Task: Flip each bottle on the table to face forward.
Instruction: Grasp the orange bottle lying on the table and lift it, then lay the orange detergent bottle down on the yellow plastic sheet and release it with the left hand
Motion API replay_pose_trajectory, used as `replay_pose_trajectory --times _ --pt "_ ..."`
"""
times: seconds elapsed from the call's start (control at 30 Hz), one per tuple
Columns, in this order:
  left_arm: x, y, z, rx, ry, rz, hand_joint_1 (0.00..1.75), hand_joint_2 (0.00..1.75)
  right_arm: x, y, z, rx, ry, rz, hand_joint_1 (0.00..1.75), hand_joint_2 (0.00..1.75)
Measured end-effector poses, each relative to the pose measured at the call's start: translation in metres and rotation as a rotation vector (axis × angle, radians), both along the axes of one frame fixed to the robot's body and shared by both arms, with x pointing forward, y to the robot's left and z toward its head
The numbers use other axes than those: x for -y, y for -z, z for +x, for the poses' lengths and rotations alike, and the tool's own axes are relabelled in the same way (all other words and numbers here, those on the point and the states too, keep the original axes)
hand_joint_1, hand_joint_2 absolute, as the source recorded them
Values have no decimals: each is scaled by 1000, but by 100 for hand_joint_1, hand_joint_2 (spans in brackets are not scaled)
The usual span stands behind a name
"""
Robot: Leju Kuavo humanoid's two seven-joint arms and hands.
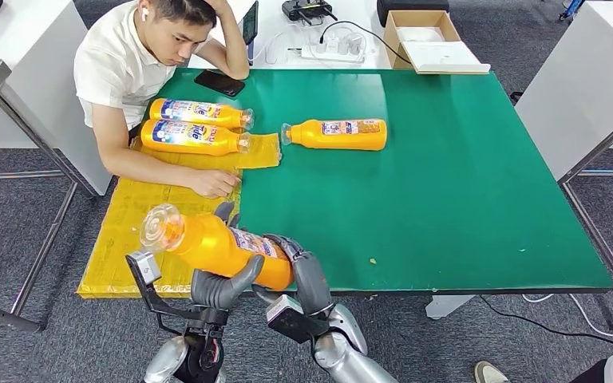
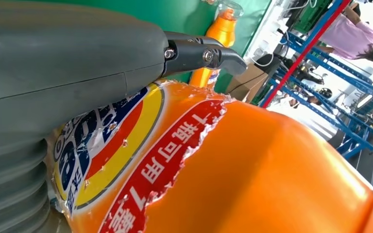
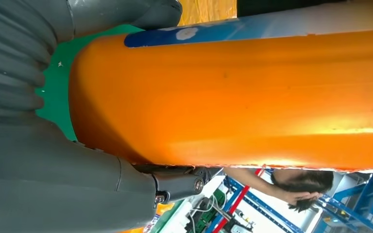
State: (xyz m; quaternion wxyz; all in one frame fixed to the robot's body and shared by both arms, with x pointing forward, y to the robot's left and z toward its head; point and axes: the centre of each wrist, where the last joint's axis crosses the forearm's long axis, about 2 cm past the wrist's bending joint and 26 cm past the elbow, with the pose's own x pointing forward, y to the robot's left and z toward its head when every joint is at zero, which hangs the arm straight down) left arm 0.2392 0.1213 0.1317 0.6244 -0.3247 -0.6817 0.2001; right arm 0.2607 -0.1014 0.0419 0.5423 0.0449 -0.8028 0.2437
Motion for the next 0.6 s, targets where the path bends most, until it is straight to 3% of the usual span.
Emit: replay_pose_trajectory --times 0.13,0.17,0.27,0.3,0.37,0.43,0.5,0.6 --pt "0 0 0 9 11 -11 0 175 -2 1 0 -7 -13 -3 175 175" --pt "0 0 0 14 11 -7 7 175 -2 1 0 -8 -15 -3 175 175" --pt "0 0 0 37 2 16 138 175 -4 0 2 -8 -23 -3 175 175" --pt "0 0 0 45 -1 25 175 175 -4 0 2 -8 -25 -3 172 175" --pt "0 1 0 58 -8 33 175 175 -5 -1 3 -9 -31 -2 89 175" --pt "-1 2 0 65 -14 31 175 175 -6 0 2 -14 -43 -2 4 87" --pt "-2 1 2 71 -10 19 175 175 -8 1 -1 -22 -65 -5 0 0" --pt "-6 2 4 110 41 -13 175 175 -9 3 -5 -15 -83 -21 0 0"
